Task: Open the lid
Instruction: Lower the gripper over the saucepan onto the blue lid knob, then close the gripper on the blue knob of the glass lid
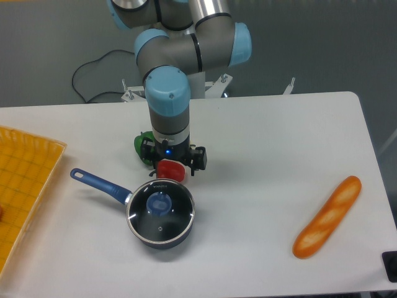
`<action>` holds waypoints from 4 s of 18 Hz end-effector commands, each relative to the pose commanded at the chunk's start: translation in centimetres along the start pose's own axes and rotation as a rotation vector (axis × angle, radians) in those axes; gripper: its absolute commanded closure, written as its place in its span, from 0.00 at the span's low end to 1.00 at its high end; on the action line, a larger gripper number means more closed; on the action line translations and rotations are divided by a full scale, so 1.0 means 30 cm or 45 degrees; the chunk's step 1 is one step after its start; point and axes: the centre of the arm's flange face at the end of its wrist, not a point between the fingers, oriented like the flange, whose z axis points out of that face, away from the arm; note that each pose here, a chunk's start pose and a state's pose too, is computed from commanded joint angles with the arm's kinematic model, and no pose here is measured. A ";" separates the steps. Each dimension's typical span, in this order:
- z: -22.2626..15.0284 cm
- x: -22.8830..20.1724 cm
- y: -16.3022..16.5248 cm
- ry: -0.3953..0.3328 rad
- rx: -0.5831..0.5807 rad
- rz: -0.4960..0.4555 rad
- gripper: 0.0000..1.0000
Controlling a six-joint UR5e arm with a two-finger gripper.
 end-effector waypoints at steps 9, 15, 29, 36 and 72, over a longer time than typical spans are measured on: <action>0.049 0.073 -0.104 -0.038 -0.026 -0.012 0.00; 0.078 0.080 -0.184 -0.052 -0.024 -0.030 0.00; 0.115 0.052 -0.217 -0.063 -0.040 -0.034 0.00; 0.150 0.046 -0.225 -0.052 -0.055 -0.030 0.00; 0.058 0.035 -0.199 -0.063 -0.020 -0.031 0.52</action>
